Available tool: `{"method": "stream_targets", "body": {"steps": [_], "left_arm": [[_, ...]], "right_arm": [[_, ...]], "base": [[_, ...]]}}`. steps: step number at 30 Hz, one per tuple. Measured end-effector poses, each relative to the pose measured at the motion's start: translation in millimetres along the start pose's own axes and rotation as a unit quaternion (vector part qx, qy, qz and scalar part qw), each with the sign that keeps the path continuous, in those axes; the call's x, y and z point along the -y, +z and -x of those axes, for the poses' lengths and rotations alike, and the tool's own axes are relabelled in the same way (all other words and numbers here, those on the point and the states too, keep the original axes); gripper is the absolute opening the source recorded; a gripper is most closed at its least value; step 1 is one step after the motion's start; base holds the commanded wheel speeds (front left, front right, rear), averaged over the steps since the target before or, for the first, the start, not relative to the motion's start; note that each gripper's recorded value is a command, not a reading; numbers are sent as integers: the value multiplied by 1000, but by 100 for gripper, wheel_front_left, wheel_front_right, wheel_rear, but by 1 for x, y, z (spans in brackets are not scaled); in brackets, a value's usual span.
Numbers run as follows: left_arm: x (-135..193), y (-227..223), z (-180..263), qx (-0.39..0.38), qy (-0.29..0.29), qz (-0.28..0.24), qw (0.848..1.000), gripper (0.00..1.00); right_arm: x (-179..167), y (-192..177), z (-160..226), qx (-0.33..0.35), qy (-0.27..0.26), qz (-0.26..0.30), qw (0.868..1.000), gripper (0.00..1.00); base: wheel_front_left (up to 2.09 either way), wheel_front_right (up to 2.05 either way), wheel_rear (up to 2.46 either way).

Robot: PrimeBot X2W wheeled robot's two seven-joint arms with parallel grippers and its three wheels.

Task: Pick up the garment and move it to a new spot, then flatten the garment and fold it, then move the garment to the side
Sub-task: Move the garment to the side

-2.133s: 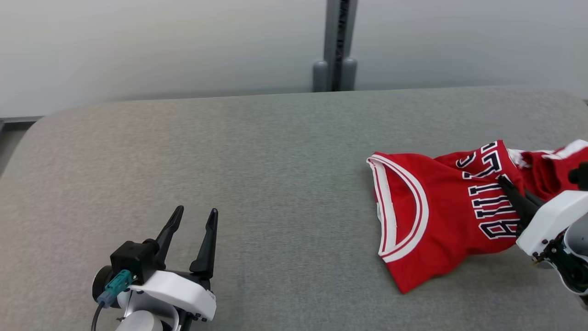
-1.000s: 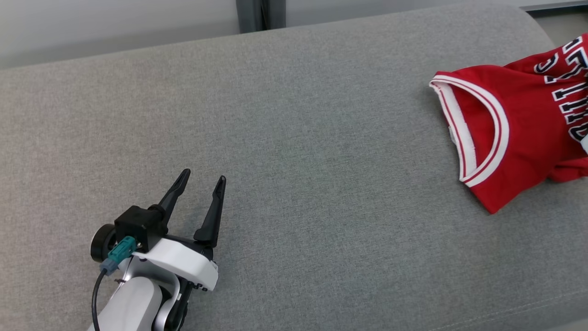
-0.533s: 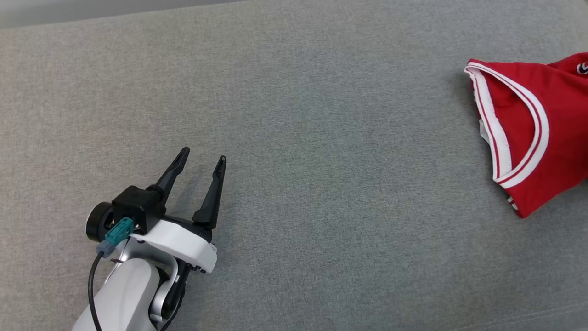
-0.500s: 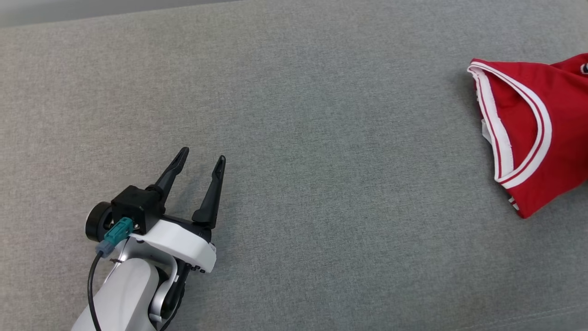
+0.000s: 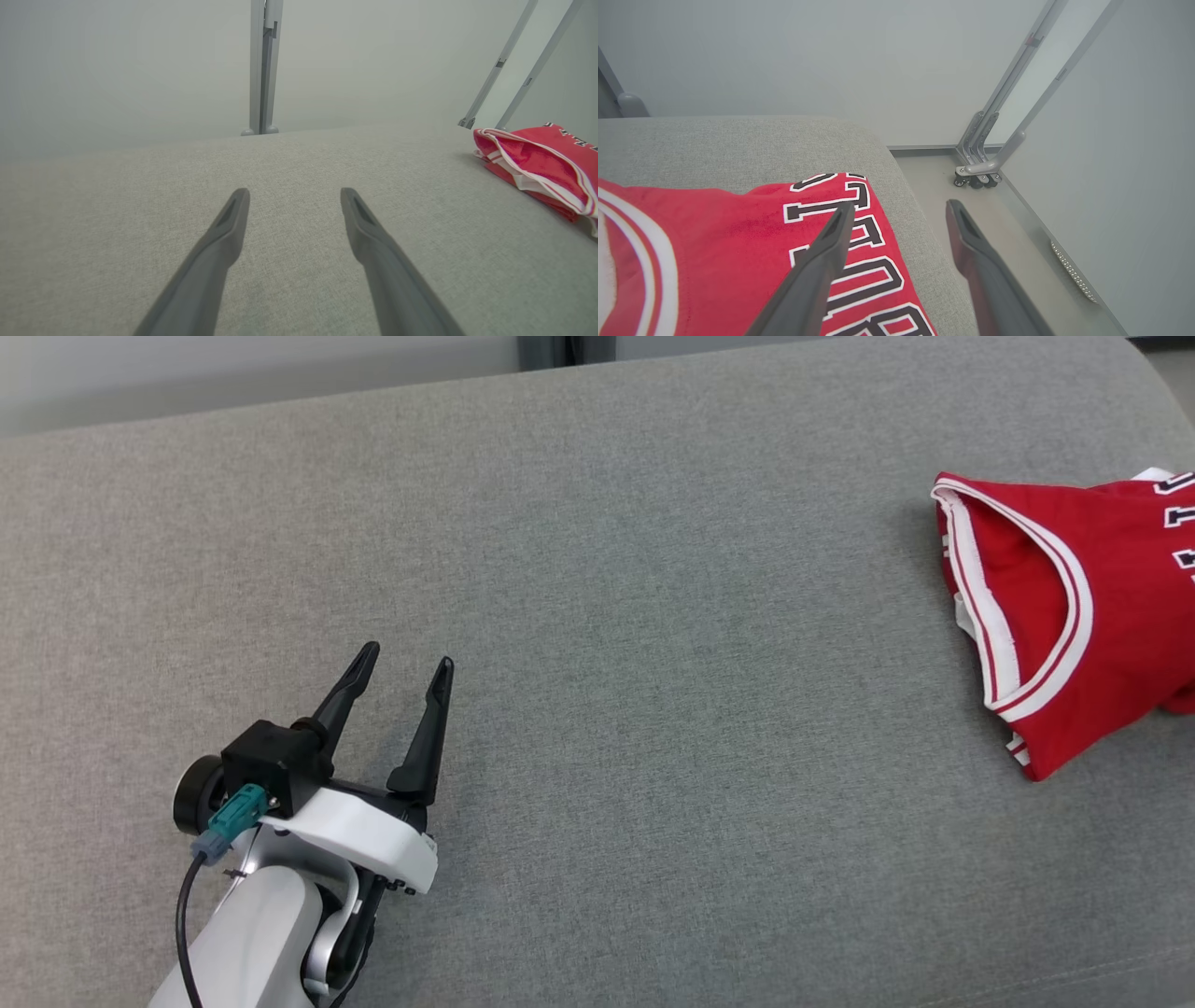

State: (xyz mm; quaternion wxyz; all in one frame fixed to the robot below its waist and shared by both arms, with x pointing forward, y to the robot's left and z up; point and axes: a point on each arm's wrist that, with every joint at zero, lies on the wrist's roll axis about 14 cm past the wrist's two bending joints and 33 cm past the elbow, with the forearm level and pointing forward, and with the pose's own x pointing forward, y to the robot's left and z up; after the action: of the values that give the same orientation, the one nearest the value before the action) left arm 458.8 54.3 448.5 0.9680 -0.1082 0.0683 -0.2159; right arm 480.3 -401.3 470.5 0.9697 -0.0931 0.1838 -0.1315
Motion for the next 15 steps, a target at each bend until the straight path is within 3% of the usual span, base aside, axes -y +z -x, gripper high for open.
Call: {"method": "stream_targets", "body": {"steps": [8,10,15], "left_arm": [[11,13,10,15,-3,-2,1000,100],[16,22,16,27,-5,-5,1000,100],[23,39,28,49,-2,-9,999,100]], "right_arm": [[-5,37,19,53,7,-7,999,100],[-2,66,31,96,10,-8,995,100],[-17,94,56,162,41,-3,986,100]], "base": [[0,0,0],[0,0,0],[0,0,0]]}}
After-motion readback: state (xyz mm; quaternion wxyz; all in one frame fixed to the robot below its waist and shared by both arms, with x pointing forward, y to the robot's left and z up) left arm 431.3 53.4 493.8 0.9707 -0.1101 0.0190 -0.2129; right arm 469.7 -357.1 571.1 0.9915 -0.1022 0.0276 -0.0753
